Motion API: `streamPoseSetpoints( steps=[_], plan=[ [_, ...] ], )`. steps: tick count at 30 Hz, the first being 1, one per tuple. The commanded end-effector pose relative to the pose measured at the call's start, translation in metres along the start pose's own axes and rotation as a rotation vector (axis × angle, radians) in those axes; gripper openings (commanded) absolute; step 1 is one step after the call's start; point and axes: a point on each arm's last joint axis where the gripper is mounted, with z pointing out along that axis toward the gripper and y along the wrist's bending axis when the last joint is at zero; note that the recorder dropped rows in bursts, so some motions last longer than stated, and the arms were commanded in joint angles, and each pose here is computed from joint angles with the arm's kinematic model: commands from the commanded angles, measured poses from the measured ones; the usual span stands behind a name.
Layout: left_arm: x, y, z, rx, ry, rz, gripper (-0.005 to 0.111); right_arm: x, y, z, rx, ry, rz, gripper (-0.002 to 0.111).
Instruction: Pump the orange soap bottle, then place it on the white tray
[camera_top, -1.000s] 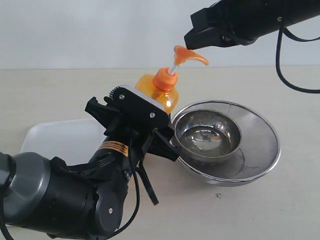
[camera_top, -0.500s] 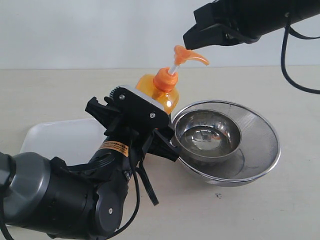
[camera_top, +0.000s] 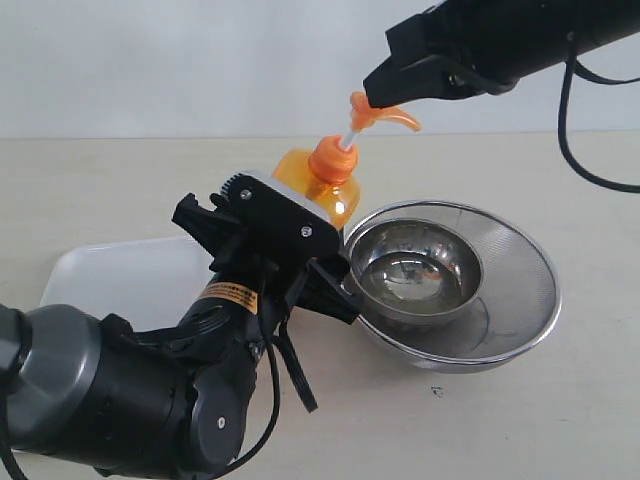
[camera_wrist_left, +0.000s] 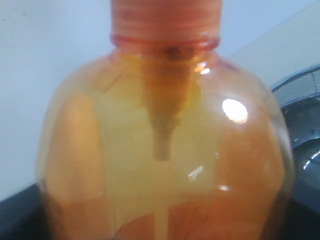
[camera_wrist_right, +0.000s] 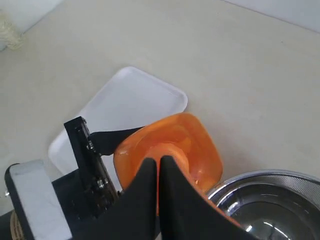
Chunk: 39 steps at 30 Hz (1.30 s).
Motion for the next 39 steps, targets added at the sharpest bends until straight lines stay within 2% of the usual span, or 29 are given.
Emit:
streamPoseSetpoints(
  steps=[1,13,22,39],
  plan=[
    [-0.012,0.002,-0.001,-0.02,-0.072,-0.001,0.005,0.009,-0.007,0.015,-0.032,0.067,0.022,0.0],
    [-0.013,0.002,-0.001,-0.011,-0.08,0.004,0.005,0.014,-0.006,0.018,-0.077,0.117,0.051,0.0],
    [-0.013,0.002,-0.001,-0.011,-0.08,0.004,0.005,0.018,-0.009,0.018,-0.036,0.162,0.072,0.0],
    [-0.013,0.002,-0.001,-0.011,-0.08,0.004,0.005,0.028,-0.019,0.033,-0.046,0.231,0.123,0.0]
  ],
)
